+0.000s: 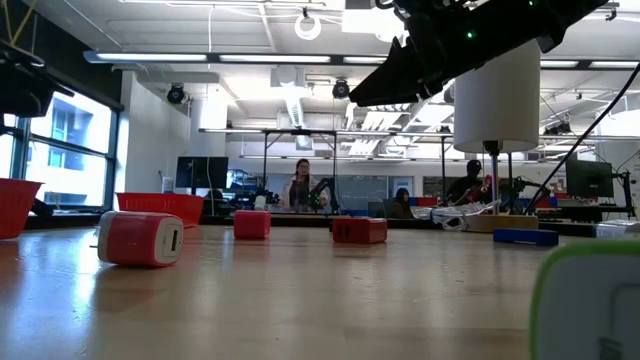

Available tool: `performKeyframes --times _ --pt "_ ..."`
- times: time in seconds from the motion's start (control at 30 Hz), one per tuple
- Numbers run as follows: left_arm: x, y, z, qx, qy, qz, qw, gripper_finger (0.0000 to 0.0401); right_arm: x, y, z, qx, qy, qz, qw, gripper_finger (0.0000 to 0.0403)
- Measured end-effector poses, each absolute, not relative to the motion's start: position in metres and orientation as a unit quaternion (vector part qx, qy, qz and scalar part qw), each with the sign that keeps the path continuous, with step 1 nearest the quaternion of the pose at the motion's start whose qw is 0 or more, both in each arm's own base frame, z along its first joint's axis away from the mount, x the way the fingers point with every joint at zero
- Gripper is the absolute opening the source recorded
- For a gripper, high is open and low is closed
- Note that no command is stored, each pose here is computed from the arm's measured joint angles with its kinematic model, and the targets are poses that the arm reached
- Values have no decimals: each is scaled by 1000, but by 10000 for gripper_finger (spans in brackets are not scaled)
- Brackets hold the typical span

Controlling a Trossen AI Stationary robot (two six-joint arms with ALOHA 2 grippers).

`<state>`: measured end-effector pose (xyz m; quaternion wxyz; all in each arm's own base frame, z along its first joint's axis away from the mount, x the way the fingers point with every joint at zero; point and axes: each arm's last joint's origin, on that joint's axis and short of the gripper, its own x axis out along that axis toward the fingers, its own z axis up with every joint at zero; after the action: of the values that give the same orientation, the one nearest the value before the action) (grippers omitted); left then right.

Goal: Pick & Place Office items
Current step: Put the light blue digital clock into the bottom red bin, then put the white charger adapter into the top red bin

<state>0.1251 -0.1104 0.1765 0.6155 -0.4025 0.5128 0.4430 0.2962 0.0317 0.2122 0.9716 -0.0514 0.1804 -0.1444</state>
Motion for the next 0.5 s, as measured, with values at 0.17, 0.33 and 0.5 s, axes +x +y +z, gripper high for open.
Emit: performKeyframes --times 0.17,0.33,0.5 --pt "129 -107 176 -399 514 442 617 203 296 32 212 -51 180 -144 972 215" --pt "131 -102 179 -396 516 434 623 203 296 32 212 -51 180 -144 972 215" --pt "129 -98 187 -411 515 408 632 203 296 32 212 -51 180 -144 972 215"
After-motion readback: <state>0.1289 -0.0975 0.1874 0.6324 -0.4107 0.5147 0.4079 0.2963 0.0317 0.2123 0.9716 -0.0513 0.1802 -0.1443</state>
